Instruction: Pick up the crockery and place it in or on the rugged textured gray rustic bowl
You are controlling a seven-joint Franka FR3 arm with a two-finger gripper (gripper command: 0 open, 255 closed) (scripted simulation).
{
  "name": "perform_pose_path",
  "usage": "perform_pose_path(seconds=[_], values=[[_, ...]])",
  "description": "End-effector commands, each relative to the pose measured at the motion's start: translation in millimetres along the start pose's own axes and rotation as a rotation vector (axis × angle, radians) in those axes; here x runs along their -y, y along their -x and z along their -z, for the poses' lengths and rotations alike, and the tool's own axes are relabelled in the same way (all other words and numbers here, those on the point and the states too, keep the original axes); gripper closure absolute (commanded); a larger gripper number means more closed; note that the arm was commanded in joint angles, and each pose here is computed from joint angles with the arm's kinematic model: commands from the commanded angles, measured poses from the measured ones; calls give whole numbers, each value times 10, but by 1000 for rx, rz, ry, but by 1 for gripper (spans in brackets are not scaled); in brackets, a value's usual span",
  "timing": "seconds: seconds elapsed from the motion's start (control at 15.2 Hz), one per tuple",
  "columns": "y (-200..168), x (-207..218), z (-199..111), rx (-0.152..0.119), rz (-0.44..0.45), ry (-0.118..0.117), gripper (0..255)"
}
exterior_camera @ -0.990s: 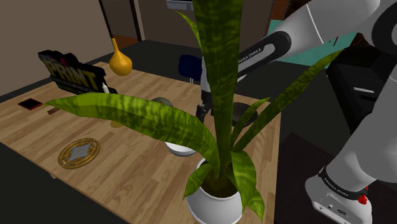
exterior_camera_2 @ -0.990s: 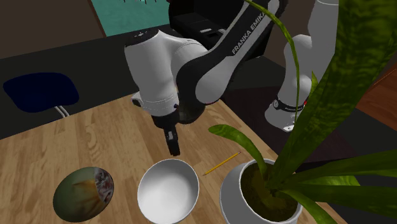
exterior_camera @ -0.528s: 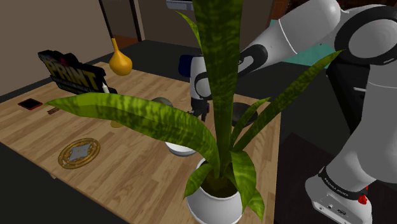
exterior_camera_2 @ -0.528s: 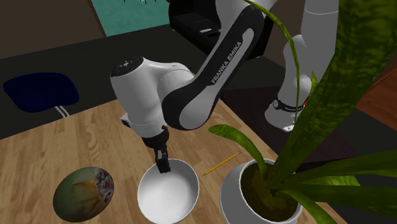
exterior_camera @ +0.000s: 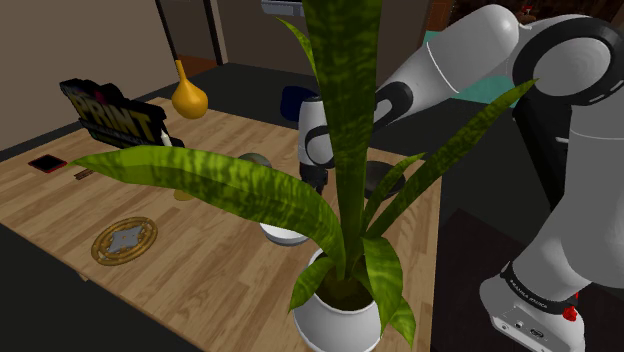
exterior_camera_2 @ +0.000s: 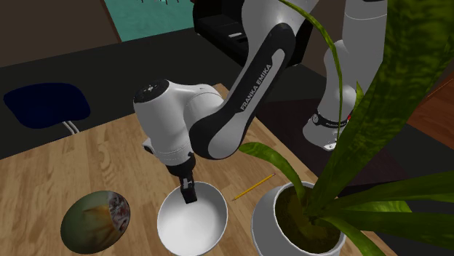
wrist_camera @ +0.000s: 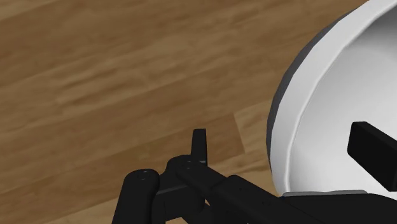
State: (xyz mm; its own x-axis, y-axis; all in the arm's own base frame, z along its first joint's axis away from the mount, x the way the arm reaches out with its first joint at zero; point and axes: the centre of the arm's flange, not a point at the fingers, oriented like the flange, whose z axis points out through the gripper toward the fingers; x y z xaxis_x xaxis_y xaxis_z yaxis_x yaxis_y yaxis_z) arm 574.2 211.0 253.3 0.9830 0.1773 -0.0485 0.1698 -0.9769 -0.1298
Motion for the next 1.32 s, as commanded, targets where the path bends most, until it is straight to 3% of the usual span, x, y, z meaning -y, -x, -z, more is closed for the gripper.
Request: perform_pose_path(seconds=[0.0, 0.2, 0.26, 0.86, 1.25], values=[[-1, 2, -5, 0, 0, 0, 0], [-1, 1, -4, 0, 0, 0, 0], [-1, 1, -4, 0, 0, 0, 255], [-1, 2, -5, 0, 0, 0, 255], [15, 43, 309, 0, 0, 0, 255]])
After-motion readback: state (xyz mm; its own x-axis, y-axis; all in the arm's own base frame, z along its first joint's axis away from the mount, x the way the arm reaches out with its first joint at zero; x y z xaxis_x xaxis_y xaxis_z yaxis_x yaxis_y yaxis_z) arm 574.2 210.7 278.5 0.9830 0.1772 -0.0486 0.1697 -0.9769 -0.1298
